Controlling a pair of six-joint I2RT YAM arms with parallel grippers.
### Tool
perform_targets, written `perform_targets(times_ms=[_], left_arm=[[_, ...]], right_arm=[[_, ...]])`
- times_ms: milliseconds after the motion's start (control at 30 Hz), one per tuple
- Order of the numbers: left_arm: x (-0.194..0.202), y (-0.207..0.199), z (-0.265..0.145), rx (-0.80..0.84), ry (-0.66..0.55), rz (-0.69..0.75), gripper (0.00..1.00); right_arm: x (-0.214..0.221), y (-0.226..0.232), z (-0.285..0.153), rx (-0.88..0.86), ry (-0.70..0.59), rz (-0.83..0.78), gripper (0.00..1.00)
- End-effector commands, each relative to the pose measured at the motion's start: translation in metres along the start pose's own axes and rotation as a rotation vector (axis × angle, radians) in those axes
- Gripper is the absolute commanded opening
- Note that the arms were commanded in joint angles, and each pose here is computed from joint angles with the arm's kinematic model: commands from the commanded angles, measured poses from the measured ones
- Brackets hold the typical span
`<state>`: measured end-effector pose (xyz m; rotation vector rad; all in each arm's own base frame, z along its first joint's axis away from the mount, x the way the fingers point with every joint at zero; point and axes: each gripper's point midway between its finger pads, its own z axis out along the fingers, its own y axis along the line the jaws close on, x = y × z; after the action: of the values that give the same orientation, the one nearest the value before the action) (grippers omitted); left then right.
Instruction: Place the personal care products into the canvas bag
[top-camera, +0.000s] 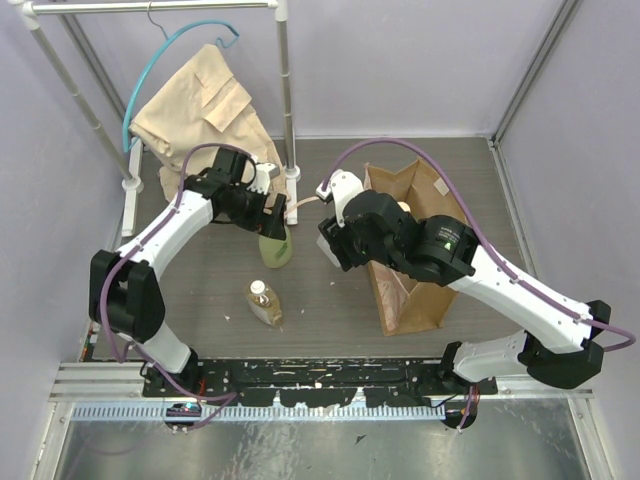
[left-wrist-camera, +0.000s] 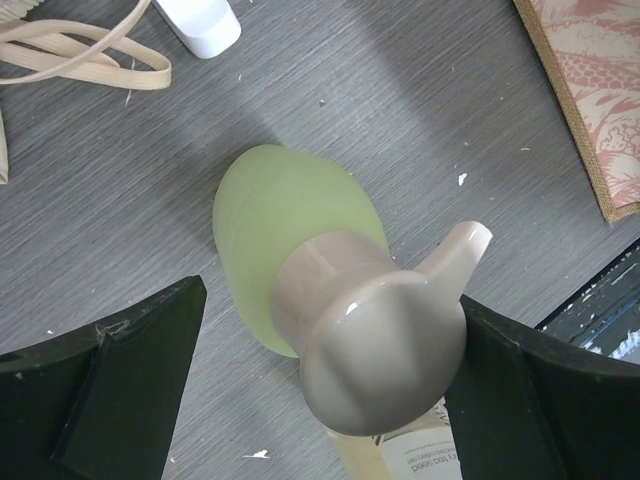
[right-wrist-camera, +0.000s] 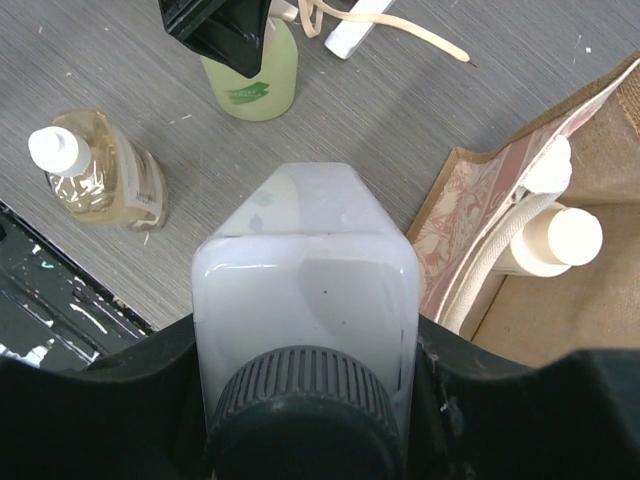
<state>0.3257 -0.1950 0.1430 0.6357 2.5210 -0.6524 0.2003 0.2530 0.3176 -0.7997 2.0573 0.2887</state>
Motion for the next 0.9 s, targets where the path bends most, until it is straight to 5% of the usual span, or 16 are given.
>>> perform_targets(times_ms=[0, 133, 367, 667, 867], left_arm=[[-0.014, -0.001, -0.003, 0.005, -0.033, 0.023, 0.98], [-0.014, -0.003, -0.002, 0.018, -0.029, 0.024, 0.95], [-0.007, 0.0, 0.005, 0.017, -0.004, 0.002, 0.46], [0.0, 0.005, 0.002, -0.017, 0.004, -0.002, 0.35], [0.004, 0.005, 0.0, -0.028, 0.011, -0.003, 0.34]], right_arm=[[-0.048, -0.012, -0.024, 0.029, -0.198, 0.06, 0.01], [-0.052, -0.018, -0.027, 0.058, -0.207, 0.063, 0.01], [-0.082, -0.062, -0.039, 0.13, -0.275, 0.1, 0.01], [-0.123, -0.122, -0.064, 0.275, -0.345, 0.126, 0.01], [-0.102, -0.161, -0.068, 0.408, -0.296, 0.164, 0.01]])
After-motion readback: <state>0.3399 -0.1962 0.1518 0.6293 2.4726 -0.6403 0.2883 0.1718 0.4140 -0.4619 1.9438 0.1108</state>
